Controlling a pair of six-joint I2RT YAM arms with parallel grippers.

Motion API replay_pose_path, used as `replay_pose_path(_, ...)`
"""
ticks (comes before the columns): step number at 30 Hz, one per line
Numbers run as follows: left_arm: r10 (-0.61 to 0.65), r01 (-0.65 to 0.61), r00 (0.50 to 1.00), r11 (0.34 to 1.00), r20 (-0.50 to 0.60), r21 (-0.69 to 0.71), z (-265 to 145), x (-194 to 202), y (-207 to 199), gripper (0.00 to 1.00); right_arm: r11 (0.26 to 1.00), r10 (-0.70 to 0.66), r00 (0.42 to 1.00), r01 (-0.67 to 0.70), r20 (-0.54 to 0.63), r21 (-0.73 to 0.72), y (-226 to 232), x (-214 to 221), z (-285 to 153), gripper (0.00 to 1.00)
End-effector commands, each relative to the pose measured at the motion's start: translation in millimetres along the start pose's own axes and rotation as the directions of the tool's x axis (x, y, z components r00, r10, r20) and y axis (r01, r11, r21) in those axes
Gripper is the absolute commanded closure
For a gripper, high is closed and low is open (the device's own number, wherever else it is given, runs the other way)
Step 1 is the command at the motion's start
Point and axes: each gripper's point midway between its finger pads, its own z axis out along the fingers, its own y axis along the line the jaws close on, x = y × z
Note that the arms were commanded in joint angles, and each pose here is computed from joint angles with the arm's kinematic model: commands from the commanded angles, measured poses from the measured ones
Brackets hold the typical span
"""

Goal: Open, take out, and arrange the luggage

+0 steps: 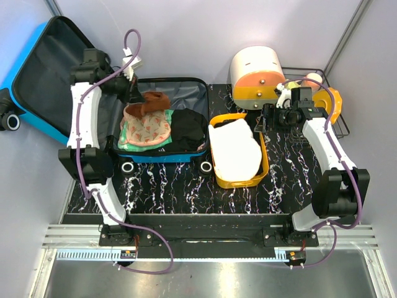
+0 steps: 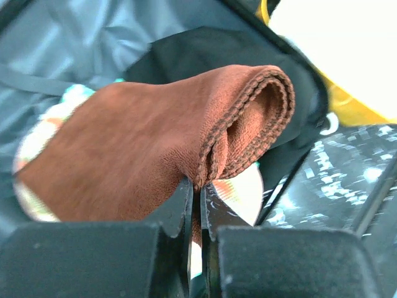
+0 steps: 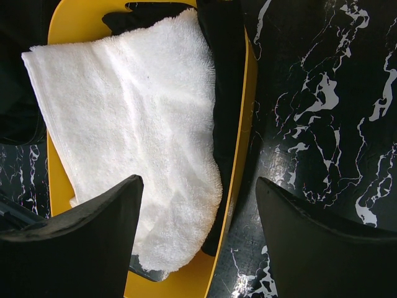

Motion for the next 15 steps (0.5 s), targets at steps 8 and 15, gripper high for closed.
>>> replay_pose_path(8, -0.392, 0.326, 0.882, 0.908, 0.261, 0.262, 68.3, -117.1, -40.9, 1.00, 0.999, -0.033, 0.998, 0.034, 0.052, -0.018, 8.5, -19.5, -6.9, 0.19)
replay_pose_path(15, -0.345, 0.220, 0.881, 0.905, 0.324, 0.365, 113.0, -161.9, -65.3, 1.00, 0.999, -0.038, 0.998, 0.038, 0.055, -0.007, 7.7, -18.3, -9.9, 0.18)
